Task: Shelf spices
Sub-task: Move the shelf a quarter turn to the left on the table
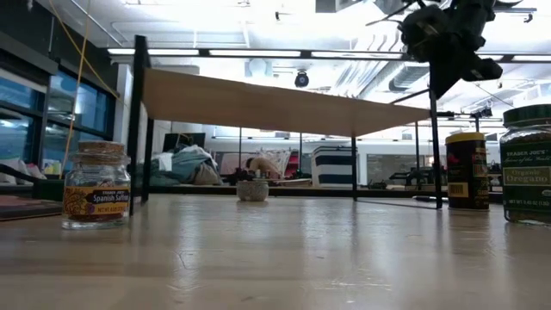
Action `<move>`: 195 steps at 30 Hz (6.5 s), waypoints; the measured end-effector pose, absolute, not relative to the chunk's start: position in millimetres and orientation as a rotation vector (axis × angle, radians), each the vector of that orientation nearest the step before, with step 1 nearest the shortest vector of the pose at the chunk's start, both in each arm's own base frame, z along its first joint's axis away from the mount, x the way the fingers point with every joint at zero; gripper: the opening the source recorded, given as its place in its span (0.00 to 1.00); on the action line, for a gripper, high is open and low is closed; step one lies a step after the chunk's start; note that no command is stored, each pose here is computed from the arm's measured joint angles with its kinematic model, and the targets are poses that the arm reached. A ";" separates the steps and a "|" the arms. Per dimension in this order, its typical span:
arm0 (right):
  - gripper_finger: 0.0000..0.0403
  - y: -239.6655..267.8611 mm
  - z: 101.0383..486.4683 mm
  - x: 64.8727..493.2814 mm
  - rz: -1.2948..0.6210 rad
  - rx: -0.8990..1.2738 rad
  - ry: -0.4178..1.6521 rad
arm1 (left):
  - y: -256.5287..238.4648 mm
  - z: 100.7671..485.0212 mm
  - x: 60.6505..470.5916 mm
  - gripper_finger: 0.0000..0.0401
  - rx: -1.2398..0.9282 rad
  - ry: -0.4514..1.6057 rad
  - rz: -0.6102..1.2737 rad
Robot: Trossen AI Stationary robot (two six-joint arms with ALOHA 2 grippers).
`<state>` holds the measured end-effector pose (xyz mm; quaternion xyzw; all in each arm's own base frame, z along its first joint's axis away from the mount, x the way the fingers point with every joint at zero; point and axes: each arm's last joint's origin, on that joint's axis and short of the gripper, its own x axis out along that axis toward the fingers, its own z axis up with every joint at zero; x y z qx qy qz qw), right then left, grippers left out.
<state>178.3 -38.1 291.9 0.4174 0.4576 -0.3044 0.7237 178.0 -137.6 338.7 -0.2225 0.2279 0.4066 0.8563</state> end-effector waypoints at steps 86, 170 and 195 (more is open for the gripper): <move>0.00 47.3 284.4 208.1 -0.668 0.975 0.872 | -49.1 270.9 201.9 0.00 -0.566 0.681 1.418; 0.00 47.6 268.1 220.2 -0.777 0.859 0.879 | 10.0 257.8 195.8 0.00 -0.581 0.573 1.635; 0.03 25.5 316.6 151.9 -0.381 0.566 0.902 | -76.1 355.1 180.8 0.09 -0.518 0.868 0.809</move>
